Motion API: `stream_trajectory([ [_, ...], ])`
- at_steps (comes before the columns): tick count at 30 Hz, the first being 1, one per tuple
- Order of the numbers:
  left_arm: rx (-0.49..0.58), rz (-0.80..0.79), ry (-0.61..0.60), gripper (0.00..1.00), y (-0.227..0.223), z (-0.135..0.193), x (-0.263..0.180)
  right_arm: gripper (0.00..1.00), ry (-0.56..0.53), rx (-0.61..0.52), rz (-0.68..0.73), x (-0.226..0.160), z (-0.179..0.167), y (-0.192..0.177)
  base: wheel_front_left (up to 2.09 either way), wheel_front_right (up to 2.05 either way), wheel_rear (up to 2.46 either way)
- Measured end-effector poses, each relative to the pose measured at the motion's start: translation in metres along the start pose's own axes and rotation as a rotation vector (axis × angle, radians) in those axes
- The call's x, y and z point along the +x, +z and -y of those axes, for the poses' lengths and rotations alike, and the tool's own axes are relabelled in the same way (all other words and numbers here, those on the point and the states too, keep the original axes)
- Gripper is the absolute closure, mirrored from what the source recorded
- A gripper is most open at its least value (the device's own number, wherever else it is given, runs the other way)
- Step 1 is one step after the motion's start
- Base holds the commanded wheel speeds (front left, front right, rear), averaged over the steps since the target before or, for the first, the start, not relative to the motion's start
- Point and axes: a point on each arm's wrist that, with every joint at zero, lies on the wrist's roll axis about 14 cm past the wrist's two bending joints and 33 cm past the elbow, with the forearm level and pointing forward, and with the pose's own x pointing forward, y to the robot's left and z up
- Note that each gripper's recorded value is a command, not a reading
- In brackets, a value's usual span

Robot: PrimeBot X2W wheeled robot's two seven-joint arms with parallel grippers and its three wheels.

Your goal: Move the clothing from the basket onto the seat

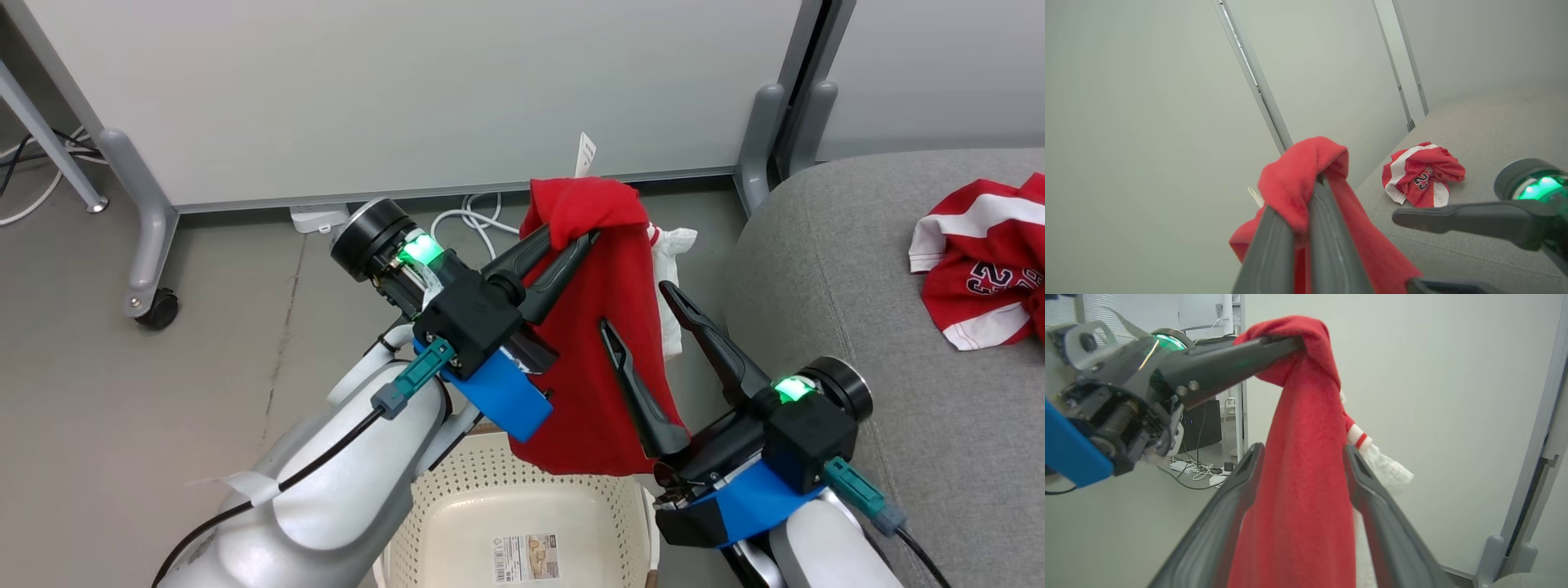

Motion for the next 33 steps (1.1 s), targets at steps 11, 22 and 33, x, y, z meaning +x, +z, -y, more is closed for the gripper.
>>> stream_trajectory([
  [11, -0.003, 0.015, -0.020, 1.00, 0.002, 0.007, 0.003, 0.00, 0.059, -0.018, -0.121, 0.014, -0.008, -0.042, 0.00, 0.00, 0.00],
  [22, -0.006, 0.012, -0.023, 1.00, 0.001, 0.009, 0.001, 1.00, 0.065, 0.007, -0.143, 0.017, -0.011, -0.049, 0.00, 0.00, 0.00],
  [33, -0.005, 0.009, -0.029, 1.00, 0.001, 0.011, 0.001, 1.00, 0.054, 0.021, -0.134, 0.016, -0.009, -0.045, 0.00, 0.00, 0.00],
])
